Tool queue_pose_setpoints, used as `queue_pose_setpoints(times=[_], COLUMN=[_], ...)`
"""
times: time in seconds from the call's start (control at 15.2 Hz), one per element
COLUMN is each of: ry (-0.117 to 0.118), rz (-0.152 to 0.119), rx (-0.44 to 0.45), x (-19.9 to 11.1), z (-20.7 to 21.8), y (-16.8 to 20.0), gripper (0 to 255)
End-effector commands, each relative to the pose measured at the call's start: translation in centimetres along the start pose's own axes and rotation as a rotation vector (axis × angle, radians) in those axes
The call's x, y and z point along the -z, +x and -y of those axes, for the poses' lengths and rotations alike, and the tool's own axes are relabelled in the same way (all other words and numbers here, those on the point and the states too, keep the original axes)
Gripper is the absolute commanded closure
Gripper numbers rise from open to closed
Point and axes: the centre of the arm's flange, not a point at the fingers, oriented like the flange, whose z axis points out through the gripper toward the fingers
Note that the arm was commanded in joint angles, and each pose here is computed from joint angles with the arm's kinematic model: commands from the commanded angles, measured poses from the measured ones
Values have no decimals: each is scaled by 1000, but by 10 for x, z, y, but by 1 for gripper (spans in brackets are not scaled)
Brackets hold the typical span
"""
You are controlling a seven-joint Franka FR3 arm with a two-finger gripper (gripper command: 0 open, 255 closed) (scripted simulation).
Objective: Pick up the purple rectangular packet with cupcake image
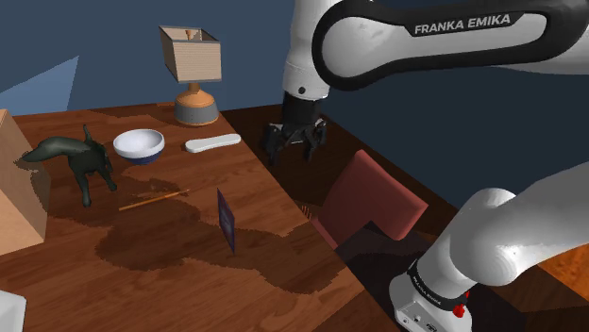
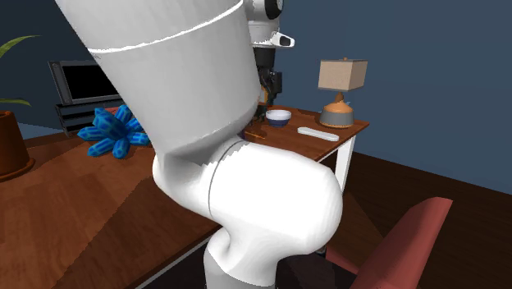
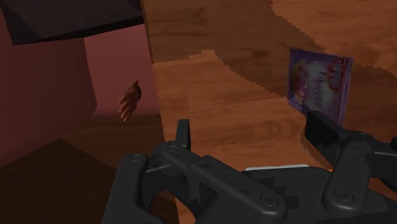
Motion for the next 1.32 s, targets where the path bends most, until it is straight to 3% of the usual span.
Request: queue_pose_setpoints(times=[0.0, 0.73, 1.25], ry=[-7, -53, -53], rz=[-4, -22, -22], rx=[1, 11, 11], x=[-13, -84, -124], z=[23, 151, 149], y=[9, 41, 43], gripper=[0, 0, 0])
